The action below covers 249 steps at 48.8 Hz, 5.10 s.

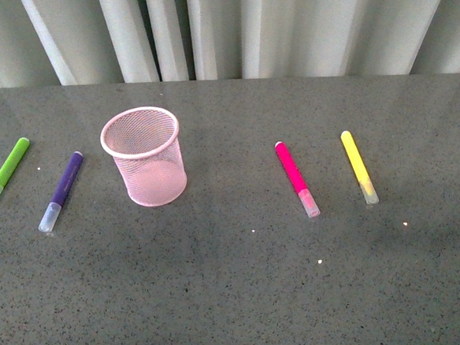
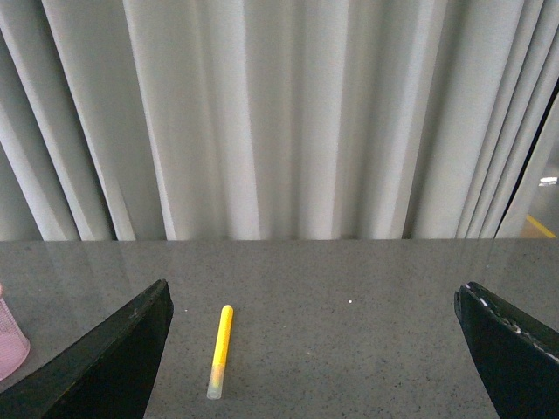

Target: Insert purple and pink pens into pink cup

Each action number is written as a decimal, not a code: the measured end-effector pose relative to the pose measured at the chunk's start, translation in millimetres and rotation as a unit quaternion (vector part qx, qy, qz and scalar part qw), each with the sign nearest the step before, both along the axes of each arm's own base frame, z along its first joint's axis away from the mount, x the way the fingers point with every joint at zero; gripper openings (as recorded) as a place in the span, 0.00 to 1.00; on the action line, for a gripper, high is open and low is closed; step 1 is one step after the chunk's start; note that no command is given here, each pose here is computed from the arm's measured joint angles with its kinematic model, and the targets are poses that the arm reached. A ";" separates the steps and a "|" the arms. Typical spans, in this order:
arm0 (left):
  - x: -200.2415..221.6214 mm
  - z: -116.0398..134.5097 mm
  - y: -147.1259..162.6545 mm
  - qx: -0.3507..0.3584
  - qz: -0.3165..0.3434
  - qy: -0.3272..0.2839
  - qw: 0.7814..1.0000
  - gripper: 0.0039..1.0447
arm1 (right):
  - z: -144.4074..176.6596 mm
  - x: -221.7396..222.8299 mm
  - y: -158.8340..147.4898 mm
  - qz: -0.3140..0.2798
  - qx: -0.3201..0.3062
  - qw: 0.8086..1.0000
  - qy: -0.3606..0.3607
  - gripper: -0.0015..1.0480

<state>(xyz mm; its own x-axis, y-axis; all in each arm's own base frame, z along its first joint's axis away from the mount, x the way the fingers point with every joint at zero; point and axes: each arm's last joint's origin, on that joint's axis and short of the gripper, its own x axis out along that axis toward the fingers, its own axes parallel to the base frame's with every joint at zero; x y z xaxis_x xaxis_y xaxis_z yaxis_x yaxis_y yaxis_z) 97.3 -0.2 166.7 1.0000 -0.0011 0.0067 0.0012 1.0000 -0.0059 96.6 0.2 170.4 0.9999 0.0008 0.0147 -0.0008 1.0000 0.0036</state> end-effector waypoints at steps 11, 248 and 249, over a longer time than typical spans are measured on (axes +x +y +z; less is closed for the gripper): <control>0.0 0.0 0.0 0.000 0.000 0.000 1.000 0.94 | 0.0 0.0 0.0 0.000 0.000 1.000 0.000 0.93; 321.2 -123.7 5.3 0.085 -0.053 0.476 0.874 0.45 | 0.0 0.0 0.0 0.000 0.000 1.000 0.000 0.93; 321.3 -123.5 6.2 0.085 -0.052 0.475 0.874 0.41 | 0.0 0.0 0.0 0.000 0.000 1.000 0.000 0.93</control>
<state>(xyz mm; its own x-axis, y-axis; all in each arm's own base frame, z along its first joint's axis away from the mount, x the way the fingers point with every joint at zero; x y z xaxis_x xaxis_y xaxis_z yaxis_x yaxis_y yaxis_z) 418.7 6.0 43.2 0.5487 -0.0129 -0.8359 0.1669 0.9814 0.0945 96.6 0.2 170.4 0.9999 0.0008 0.0147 -0.0008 1.0000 0.0036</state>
